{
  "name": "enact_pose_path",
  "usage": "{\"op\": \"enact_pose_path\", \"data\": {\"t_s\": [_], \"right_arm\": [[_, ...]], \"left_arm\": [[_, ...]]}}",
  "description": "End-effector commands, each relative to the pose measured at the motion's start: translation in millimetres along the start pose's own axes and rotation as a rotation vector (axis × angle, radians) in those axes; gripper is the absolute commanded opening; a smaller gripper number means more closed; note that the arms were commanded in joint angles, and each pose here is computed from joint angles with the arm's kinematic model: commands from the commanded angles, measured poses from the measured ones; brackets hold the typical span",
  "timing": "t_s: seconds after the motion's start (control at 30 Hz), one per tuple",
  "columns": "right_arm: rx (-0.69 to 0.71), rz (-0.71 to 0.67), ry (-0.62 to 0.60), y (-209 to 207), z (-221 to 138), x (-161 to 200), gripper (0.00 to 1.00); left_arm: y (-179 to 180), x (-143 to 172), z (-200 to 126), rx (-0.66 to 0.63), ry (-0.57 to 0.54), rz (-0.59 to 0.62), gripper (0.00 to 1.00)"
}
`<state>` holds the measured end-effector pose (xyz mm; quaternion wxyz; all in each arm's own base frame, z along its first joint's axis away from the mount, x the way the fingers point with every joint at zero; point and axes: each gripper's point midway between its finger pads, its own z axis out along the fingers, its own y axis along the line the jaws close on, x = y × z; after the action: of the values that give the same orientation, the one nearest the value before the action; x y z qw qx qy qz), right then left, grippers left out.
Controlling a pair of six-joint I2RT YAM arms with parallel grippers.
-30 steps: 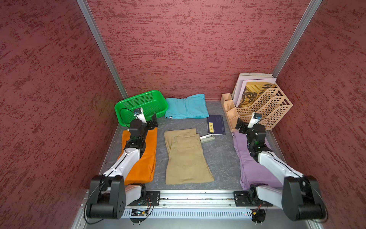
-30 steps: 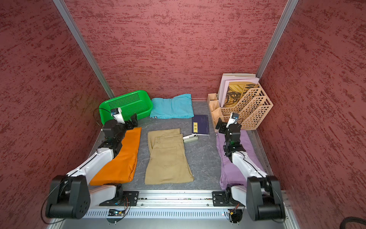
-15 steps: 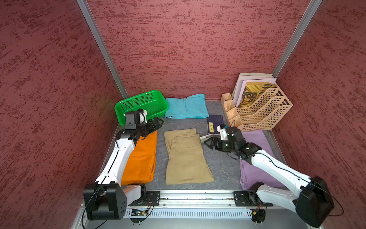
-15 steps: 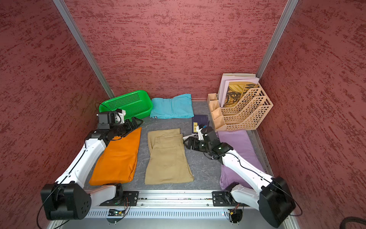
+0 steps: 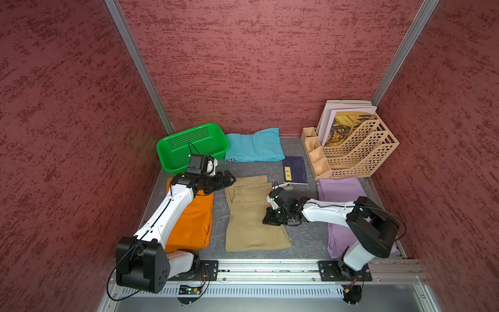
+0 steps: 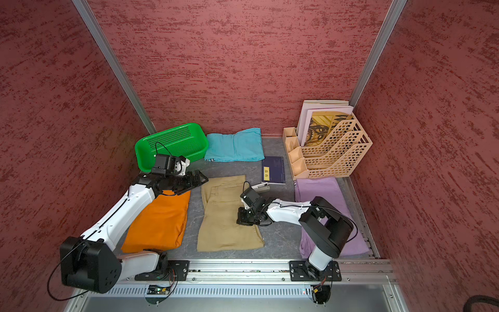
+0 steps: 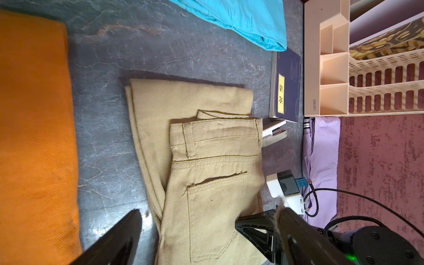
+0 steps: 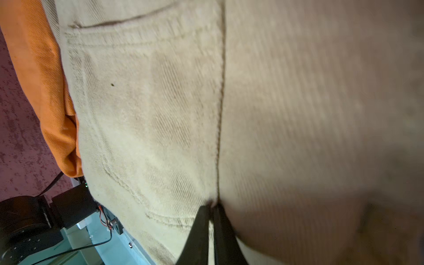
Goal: Put the folded long pants in the basket
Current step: Pick up the long pant at the center of the board.
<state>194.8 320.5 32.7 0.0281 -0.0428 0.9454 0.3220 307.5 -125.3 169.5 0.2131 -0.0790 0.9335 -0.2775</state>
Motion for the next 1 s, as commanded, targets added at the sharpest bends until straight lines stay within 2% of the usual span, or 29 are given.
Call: {"op": "enact_pose_path", "data": {"t_s": [0.0,0.13,0.33,0.4,0.5,0.63,0.73,0.83,0.97], "right_arm": [[0.153,0.017,0.057,-43.7,3.7,16.1,0.11],[0.266,0.050,0.036,-88.1,-19.5,5.8,0.11],[0.402,0.134,-0.083,-148.9,-80.9,-42.6,0.12],[0.420,0.141,-0.136,-154.5,-98.6,-65.4,0.20],[0.427,0.123,-0.223,-147.3,-121.2,-98.1,0.30],[0.311,0.076,-0.300,-114.2,-136.7,-115.8,0.41],[0.259,0.078,-0.299,-106.0,-138.0,-107.4,0.42],[0.210,0.085,-0.281,-102.2,-135.9,-92.7,0.43],[0.185,0.096,-0.280,-103.1,-137.4,-75.2,0.44]], "left_arm": [[-7.3,-4.3,3.0,-0.011,0.000,0.028,0.97],[-10.9,-1.5,11.8,-0.026,0.030,0.049,0.96],[-23.1,-0.7,19.4,-0.032,0.076,0.102,0.97],[-28.0,-1.0,23.3,-0.031,0.099,0.123,0.98],[-35.2,-3.3,34.2,-0.020,0.121,0.165,1.00],[-32.2,-8.7,63.6,-0.013,0.148,0.202,1.00],[-30.6,-13.2,93.2,0.029,0.172,0.204,1.00],[-31.6,-9.7,119.0,0.136,0.214,0.176,1.00],[-17.5,-8.5,140.4,0.151,0.249,0.130,1.00]]}}
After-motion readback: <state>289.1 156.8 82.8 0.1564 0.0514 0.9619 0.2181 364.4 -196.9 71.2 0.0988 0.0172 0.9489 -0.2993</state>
